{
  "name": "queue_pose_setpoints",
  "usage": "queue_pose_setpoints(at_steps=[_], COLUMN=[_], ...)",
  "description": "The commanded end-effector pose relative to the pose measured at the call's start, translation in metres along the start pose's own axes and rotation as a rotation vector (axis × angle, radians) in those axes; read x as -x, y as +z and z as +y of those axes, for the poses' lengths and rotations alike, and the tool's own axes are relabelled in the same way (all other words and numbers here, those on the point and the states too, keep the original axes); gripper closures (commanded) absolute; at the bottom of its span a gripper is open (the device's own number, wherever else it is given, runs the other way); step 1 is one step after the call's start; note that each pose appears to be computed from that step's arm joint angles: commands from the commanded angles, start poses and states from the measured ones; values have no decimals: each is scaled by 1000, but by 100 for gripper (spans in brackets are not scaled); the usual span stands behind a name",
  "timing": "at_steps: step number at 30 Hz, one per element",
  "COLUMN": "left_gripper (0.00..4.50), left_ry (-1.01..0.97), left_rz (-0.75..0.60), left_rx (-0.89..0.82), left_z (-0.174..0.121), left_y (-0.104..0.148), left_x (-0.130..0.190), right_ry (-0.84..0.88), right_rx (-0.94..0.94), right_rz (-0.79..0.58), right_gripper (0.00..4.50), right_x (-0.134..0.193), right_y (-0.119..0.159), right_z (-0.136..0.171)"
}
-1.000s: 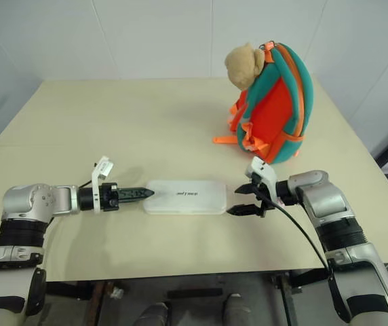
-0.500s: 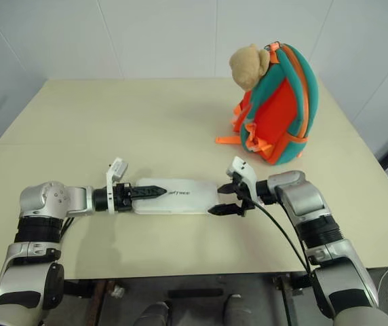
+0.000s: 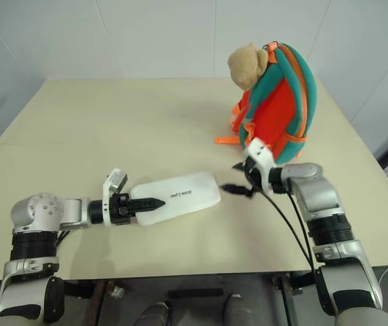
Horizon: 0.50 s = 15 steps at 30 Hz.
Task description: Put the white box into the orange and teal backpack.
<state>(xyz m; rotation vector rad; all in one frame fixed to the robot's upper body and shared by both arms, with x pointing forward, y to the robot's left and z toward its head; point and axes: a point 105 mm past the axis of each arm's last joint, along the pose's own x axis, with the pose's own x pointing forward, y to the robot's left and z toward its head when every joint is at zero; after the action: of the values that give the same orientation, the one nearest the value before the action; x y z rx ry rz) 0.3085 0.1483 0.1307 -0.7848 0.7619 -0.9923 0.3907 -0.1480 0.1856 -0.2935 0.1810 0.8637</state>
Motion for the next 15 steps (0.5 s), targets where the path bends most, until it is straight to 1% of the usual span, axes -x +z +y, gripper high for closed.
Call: queue_pose_setpoints(at_steps=[1, 4, 6, 9, 11, 15], left_gripper=[313, 313, 313, 313, 313, 313], left_ry=[71, 125, 156, 178, 180, 173], left_rz=[-115, -192, -211, -209, -201, -195], left_rx=[-45, -92, -122, -143, -156, -168], left_z=[5, 11, 15, 19, 20, 20], left_y=[14, 25, 28, 27, 23, 16], left_x=[19, 31, 37, 39, 38, 33], right_ry=[-256, -439, -508, -533, -547, -625], right_rx=[0, -17, -42, -67, -85, -142], right_rz=[-144, -210, -246, -263, -284, -322], right_gripper=[0, 0, 0, 0, 0, 0], right_x=[19, 24, 18, 3, -13, -33], right_y=[38, 54, 64, 72, 81, 92], right_z=[-36, -60, -69, -73, -73, -81])
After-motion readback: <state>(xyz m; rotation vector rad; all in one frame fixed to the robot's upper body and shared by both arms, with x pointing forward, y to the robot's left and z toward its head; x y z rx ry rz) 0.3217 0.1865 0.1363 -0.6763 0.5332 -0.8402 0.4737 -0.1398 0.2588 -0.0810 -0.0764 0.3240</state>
